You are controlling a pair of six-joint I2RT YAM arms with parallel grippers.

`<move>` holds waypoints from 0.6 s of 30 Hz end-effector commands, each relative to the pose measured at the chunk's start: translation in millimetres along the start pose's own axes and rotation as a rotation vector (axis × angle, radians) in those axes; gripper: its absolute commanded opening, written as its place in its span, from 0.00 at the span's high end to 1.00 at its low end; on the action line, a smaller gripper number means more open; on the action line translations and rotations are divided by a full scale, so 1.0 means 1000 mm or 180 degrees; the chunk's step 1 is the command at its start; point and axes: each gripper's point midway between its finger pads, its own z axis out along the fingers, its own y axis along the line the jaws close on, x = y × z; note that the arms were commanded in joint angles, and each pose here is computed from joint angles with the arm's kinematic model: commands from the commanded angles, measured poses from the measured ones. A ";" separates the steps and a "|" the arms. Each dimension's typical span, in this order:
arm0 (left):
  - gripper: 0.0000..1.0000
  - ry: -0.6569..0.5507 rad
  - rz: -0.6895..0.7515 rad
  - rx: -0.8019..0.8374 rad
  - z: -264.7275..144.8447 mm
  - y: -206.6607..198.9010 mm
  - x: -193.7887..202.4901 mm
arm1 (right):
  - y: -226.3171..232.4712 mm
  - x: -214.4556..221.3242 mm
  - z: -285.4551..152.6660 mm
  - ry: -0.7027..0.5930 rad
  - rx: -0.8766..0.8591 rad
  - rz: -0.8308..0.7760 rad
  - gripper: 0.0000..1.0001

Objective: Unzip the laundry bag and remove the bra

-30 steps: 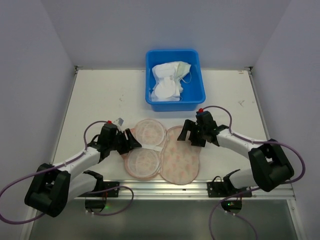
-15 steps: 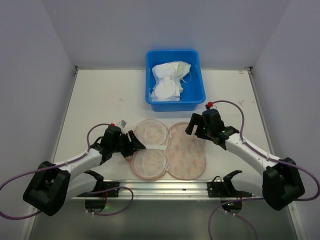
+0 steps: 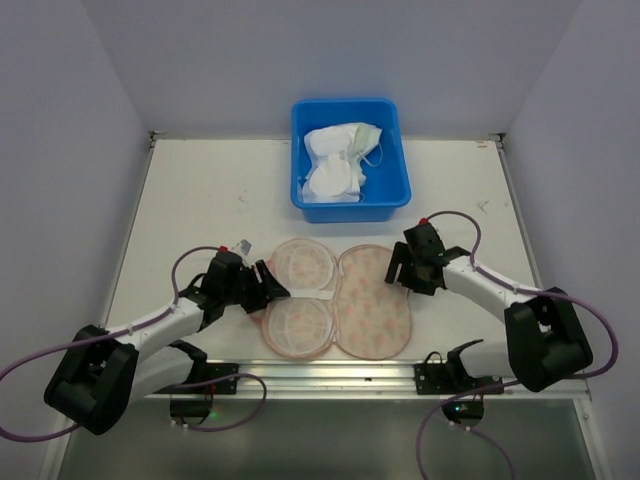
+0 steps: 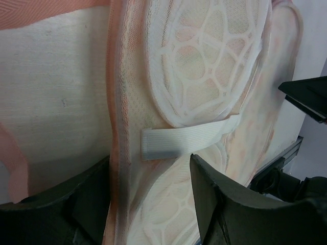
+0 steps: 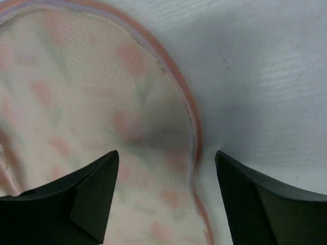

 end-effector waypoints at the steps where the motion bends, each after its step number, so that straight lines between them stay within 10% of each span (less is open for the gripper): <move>1: 0.37 -0.0123 0.0091 -0.0096 -0.003 -0.001 -0.010 | 0.013 0.001 0.005 0.0179 -0.0120 -0.0096 0.26; 9: 0.38 -0.0061 0.0179 -0.0177 0.000 0.000 -0.012 | 0.017 -0.002 -0.004 0.0107 -0.0246 -0.0152 0.96; 18: 0.44 0.0150 0.0528 0.0185 0.013 -0.053 -0.001 | 0.024 -0.038 -0.069 -0.0432 -0.0443 -0.0485 1.00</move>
